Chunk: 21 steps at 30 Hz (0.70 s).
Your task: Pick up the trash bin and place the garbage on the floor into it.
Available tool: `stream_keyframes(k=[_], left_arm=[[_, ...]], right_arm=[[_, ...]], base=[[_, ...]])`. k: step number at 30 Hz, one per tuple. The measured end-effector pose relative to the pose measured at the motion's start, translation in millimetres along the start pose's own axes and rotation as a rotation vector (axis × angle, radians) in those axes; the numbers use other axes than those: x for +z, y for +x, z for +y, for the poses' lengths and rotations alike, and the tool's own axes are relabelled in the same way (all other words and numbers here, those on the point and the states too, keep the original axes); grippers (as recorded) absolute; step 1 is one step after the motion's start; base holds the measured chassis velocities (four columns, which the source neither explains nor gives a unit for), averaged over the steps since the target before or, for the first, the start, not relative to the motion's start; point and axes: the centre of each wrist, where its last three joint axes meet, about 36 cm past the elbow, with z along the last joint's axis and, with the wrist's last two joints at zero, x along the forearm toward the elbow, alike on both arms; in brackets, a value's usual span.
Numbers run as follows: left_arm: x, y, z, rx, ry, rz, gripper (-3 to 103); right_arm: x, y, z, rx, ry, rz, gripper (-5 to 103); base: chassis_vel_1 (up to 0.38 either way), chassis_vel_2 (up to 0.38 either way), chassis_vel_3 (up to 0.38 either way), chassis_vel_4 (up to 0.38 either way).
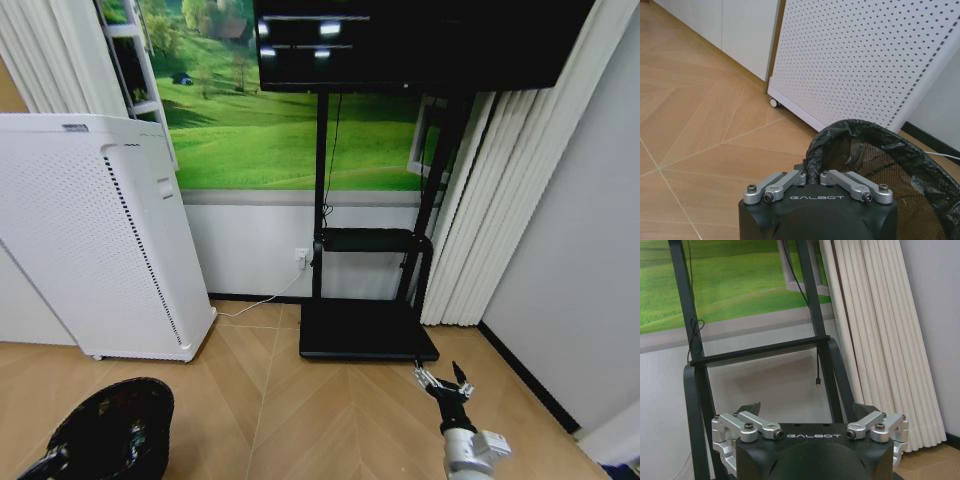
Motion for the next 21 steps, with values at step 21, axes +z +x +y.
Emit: stream_keyframes(k=[21], left_arm=[[40.5,-2.7,32.3,-0.132,-0.070,0.114,7]], right_arm=[[14.5,-15.5,-9.7,0.036,-0.025,-0.008,100]], base=[[0.007,0.014,-0.013,-0.008]])
